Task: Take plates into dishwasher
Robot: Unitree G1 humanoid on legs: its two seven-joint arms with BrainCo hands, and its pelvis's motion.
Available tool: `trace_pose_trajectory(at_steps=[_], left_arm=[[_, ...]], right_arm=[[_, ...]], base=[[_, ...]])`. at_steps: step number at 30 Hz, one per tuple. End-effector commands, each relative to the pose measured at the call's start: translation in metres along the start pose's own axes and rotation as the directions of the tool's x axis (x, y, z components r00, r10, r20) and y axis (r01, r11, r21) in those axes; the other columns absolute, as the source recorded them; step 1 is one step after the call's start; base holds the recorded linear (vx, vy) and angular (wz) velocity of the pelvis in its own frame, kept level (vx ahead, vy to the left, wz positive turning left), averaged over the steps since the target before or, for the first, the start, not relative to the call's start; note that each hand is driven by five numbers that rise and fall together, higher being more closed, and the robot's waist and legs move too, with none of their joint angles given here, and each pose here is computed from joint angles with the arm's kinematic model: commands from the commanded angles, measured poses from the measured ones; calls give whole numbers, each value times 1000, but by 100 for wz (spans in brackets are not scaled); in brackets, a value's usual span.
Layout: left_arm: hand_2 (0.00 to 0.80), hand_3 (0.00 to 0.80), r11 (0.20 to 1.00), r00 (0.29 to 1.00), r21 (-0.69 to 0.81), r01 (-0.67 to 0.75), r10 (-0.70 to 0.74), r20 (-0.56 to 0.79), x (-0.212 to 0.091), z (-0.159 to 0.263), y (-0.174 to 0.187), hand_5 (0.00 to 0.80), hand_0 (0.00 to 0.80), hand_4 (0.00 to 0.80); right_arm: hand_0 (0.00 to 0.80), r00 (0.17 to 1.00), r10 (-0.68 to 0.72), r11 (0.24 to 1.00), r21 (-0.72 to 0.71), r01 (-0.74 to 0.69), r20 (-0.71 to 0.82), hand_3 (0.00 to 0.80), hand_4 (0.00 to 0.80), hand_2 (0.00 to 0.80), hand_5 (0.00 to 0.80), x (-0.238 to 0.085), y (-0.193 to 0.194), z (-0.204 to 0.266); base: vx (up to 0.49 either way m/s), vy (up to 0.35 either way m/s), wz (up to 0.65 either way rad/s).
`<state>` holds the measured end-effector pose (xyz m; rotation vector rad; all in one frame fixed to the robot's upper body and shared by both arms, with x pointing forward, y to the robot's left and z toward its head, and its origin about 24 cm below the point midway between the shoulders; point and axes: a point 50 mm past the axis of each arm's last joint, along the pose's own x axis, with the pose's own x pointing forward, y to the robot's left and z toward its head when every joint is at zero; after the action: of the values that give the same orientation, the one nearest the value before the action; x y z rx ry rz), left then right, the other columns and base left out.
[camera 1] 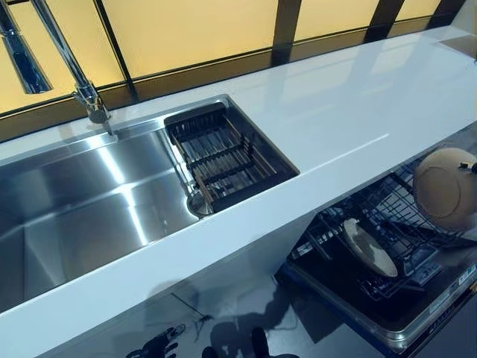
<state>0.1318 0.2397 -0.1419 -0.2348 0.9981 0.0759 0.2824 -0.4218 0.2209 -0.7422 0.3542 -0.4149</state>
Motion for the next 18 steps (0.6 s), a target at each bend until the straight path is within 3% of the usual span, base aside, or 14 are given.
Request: trace_pose_trajectory(at_steps=[1, 11, 18], left_arm=[[0, 0, 1000, 999, 25, -12, 11, 39, -1, 14, 10, 0, 0, 0], [0, 0, 1000, 999, 10, -8, 8, 37, -1, 8, 5, 0, 0, 0], [0, 0, 1000, 999, 3, 2, -2, 38, -1, 5, 3, 0, 0, 0]], right_arm=[[800, 990, -50, 996, -61, 58, 133, 800, 800, 800, 800, -8, -17, 21], [800, 985, 77, 952, -306, -27, 153, 800, 800, 800, 800, -13, 28, 12], [800, 968, 77, 911, -411, 29, 238, 800, 800, 800, 800, -19, 51, 19]], base=[[-8, -32, -4], [7, -13, -4], [-3, -6, -2]])
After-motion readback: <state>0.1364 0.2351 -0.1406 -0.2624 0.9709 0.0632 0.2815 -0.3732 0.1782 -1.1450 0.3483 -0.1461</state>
